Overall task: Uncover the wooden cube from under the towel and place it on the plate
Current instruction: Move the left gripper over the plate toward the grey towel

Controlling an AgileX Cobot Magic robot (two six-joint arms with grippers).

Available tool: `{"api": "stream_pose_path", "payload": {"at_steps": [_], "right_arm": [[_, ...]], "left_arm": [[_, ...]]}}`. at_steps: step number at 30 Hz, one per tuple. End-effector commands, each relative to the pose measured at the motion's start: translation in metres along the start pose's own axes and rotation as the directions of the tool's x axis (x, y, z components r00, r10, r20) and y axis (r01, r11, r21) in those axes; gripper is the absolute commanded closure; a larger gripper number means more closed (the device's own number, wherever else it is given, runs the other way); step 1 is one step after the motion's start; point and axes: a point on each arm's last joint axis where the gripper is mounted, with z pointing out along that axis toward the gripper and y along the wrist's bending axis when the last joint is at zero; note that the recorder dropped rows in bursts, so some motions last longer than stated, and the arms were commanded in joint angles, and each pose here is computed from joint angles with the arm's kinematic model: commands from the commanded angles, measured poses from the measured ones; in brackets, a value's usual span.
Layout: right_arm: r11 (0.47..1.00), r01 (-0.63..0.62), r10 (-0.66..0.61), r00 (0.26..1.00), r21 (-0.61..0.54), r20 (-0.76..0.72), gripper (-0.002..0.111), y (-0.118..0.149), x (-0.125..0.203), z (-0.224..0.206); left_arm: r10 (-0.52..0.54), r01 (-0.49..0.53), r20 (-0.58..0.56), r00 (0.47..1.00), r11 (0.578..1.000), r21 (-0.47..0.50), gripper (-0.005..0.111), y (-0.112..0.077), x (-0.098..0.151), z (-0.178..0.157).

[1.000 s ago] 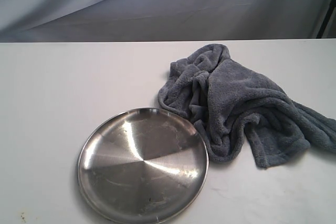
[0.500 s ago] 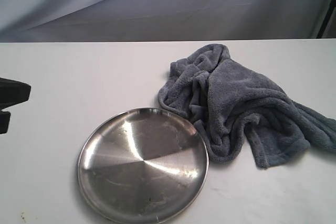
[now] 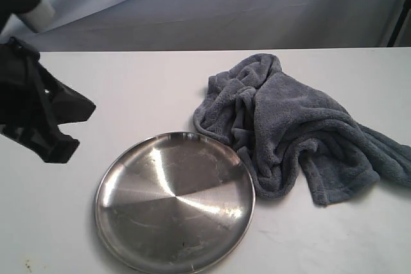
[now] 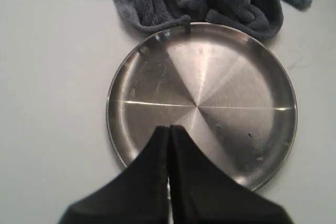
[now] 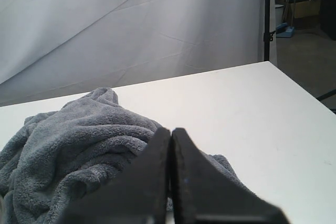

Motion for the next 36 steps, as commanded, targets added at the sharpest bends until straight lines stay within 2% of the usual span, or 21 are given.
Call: {"api": "stream_pose_path", "payload": {"at_steps": [1, 4, 6, 11, 18, 23, 30, 36], "right_arm": [[1.0, 0.003, -0.003, 1.0, -0.002, 0.002, 0.108, 0.0, 0.001, 0.0], [1.0, 0.003, -0.003, 1.0, -0.002, 0.002, 0.108, 0.0, 0.001, 0.0], [1.0, 0.003, -0.003, 1.0, -0.002, 0.002, 0.108, 0.0, 0.001, 0.0], [1.0, 0.003, -0.003, 1.0, -0.002, 0.002, 0.108, 0.0, 0.001, 0.0], [1.0, 0.003, -0.003, 1.0, -0.002, 0.002, 0.108, 0.0, 0.001, 0.0], [1.0, 0.003, -0.003, 1.0, -0.002, 0.002, 0.108, 0.0, 0.001, 0.0], [1.0, 0.003, -0.003, 1.0, -0.002, 0.002, 0.108, 0.0, 0.001, 0.0], [1.0, 0.003, -0.003, 1.0, -0.002, 0.002, 0.108, 0.0, 0.001, 0.0]], "left_arm": [[0.074, -0.074, -0.083, 0.994, 0.997, -0.006, 0.107, -0.016, -0.019, 0.016], [0.119, -0.121, -0.112, 0.986, 0.993, -0.009, 0.107, -0.032, -0.032, 0.029], [0.105, -0.107, -0.158, 0.982, 0.994, -0.003, 0.107, -0.042, -0.039, 0.038], [0.171, -0.161, -0.281, 0.944, 0.985, 0.061, 0.107, -0.07, -0.056, 0.068], [0.286, -0.257, -0.288, 0.914, 0.957, 0.135, 0.107, -0.116, -0.081, 0.102], [0.322, -0.283, -0.277, 0.905, 0.943, 0.173, 0.107, -0.143, -0.099, 0.127], [0.315, -0.254, -0.355, 0.88, 0.945, 0.207, 0.107, -0.158, -0.122, 0.157], [0.304, -0.253, -0.292, 0.907, 0.946, 0.201, 0.107, -0.168, -0.151, 0.178]]}}
